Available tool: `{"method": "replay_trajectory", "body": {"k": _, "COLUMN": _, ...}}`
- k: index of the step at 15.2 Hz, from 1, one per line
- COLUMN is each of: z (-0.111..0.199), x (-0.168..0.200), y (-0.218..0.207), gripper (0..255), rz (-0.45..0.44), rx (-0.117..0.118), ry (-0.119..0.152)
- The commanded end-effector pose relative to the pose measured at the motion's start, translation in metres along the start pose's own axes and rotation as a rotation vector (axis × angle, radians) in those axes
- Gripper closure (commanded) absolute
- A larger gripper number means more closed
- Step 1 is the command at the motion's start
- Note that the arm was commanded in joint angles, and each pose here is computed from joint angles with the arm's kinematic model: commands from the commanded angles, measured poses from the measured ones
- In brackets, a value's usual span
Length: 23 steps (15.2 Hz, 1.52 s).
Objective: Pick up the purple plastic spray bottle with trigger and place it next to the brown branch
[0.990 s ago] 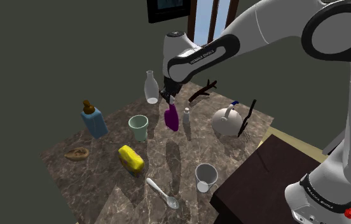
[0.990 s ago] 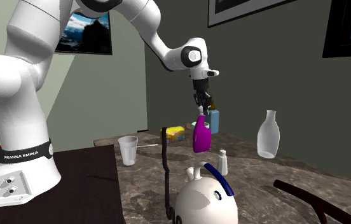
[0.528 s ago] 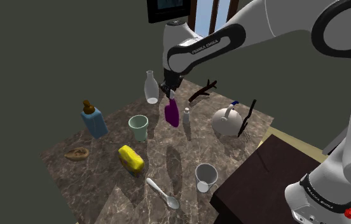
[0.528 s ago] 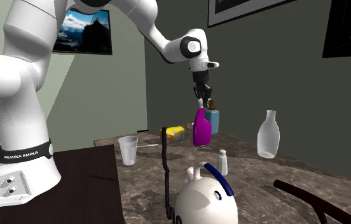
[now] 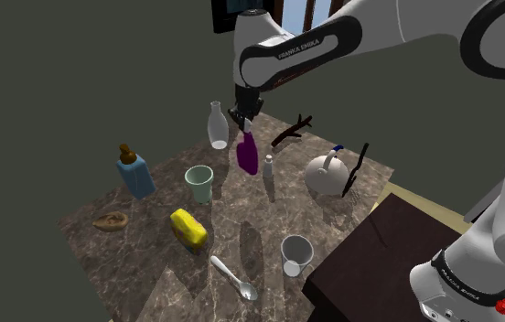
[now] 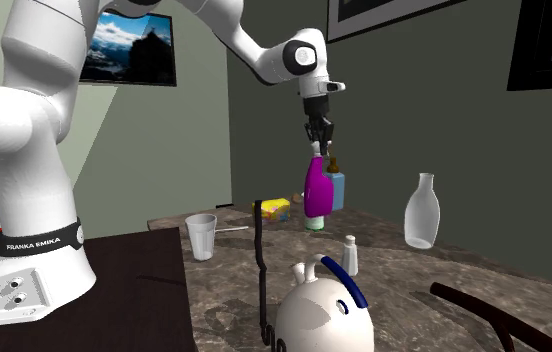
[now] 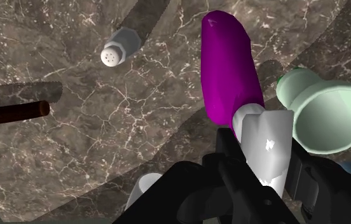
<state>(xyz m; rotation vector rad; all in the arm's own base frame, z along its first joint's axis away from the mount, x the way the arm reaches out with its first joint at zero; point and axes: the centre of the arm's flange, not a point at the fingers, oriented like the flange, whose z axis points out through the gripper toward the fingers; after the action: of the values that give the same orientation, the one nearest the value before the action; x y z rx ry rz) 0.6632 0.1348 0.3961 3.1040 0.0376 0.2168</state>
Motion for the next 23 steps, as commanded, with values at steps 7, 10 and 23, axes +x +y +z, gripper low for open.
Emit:
{"method": "replay_trajectory", "body": {"k": 7, "z": -0.041, "x": 0.006, "y": 0.002, "gripper": 255, "rz": 0.0, "rx": 0.0, "ry": 0.0}}
{"method": "replay_trajectory", "body": {"k": 10, "z": -0.057, "x": 0.009, "y": 0.002, "gripper": 255, "rz": 0.0, "rx": 0.0, "ry": 0.0}}
{"method": "replay_trajectory", "body": {"k": 23, "z": -0.125, "x": 0.018, "y": 0.004, "gripper": 255, "rz": 0.0, "rx": 0.0, "ry": 0.0}}
